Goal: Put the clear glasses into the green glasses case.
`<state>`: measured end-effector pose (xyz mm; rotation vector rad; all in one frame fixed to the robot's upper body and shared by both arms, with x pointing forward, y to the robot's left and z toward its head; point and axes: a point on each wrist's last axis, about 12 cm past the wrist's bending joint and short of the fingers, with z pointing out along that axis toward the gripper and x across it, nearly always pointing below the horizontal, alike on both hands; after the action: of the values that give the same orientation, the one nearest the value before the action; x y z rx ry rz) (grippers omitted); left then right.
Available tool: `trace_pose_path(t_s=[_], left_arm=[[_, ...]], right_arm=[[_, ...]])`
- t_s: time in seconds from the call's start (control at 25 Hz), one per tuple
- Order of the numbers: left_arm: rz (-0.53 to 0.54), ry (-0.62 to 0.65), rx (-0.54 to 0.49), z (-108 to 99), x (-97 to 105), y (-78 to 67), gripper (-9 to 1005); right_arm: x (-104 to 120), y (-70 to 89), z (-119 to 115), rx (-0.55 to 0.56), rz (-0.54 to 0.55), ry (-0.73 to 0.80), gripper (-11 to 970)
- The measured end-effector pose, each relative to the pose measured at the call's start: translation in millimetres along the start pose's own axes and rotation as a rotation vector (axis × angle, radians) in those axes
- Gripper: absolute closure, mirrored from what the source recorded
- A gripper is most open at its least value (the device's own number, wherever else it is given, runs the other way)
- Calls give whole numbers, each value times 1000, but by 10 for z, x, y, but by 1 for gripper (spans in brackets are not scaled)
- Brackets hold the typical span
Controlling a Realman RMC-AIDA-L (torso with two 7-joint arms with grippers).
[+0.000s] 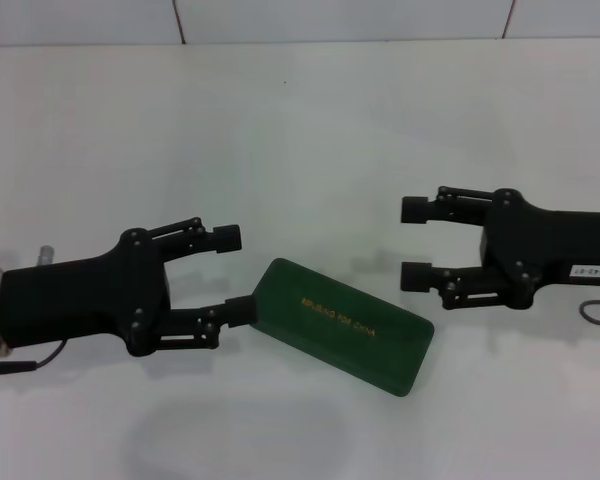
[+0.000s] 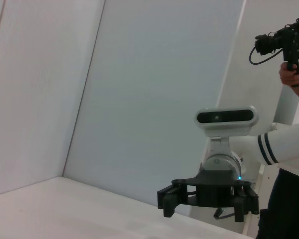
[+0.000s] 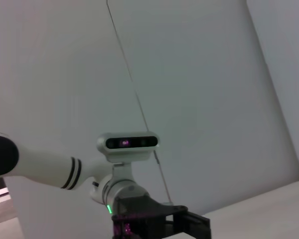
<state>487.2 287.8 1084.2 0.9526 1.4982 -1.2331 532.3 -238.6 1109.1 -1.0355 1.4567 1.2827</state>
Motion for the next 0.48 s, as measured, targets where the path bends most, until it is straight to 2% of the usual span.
trace_pose_path(t_s=[0.48], left_arm=[[-18, 1, 5, -29, -17, -5, 131]], right_arm=[[87, 4, 306, -54, 30, 53, 136]])
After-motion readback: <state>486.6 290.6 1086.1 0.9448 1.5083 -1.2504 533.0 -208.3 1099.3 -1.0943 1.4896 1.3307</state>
